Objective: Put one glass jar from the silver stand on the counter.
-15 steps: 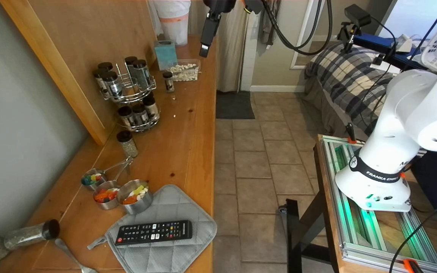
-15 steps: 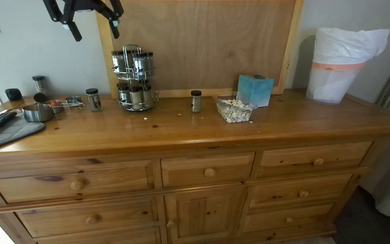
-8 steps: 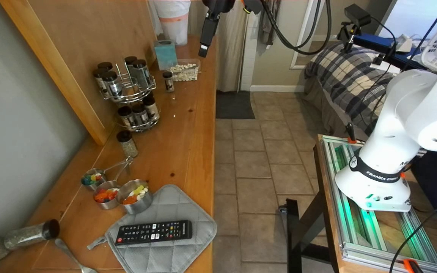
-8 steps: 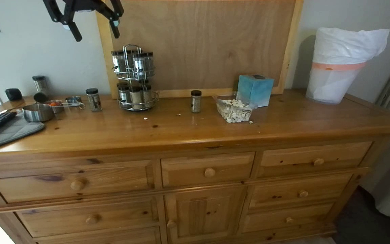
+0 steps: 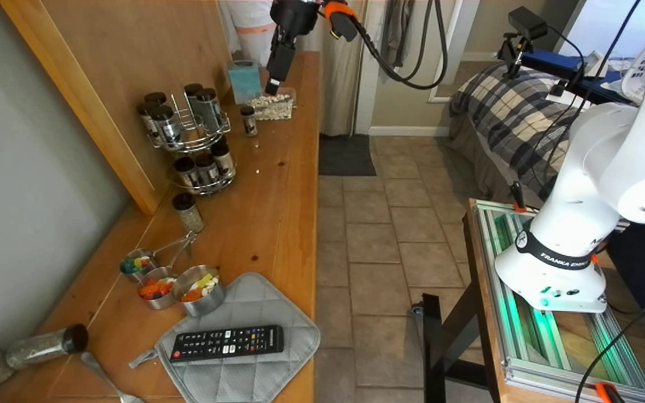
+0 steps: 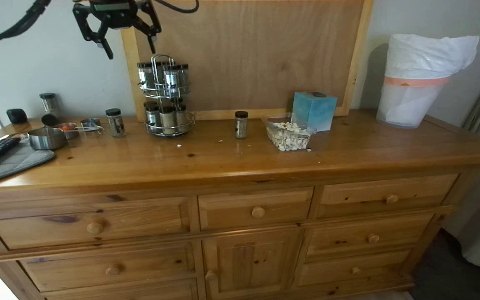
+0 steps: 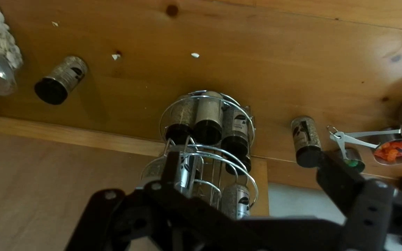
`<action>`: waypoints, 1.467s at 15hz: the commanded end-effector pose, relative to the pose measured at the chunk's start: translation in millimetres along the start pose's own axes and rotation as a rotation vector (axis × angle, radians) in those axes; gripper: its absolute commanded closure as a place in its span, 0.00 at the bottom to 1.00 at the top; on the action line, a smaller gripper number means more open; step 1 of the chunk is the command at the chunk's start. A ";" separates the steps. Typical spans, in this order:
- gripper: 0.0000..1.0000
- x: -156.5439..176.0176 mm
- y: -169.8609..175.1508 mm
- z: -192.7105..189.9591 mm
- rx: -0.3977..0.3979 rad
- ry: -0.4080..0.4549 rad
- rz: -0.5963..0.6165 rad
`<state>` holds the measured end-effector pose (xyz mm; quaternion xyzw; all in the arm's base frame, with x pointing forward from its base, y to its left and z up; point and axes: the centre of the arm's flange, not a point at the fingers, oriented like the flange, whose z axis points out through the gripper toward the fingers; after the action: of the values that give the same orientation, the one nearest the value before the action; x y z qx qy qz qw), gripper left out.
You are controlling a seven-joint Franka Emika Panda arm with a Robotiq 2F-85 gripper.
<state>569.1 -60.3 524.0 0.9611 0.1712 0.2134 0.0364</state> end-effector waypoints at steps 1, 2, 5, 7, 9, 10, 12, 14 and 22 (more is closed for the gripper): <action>0.00 31.0 25.8 29.1 0.057 0.048 -0.028; 0.00 34.5 30.2 34.9 0.069 0.058 -0.024; 0.00 44.7 43.3 52.9 0.095 0.070 0.029; 0.00 49.6 52.6 64.1 0.098 0.078 0.071; 0.00 54.3 59.0 75.1 0.106 0.084 0.108; 0.00 57.0 60.7 80.3 0.113 0.088 0.121; 0.00 63.4 65.1 89.0 0.112 0.094 0.144; 0.00 70.1 68.3 96.2 0.102 0.098 0.173; 0.00 91.1 68.4 124.7 0.061 0.137 0.227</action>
<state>699.3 -96.1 460.5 0.9604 0.0814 0.2646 -0.0321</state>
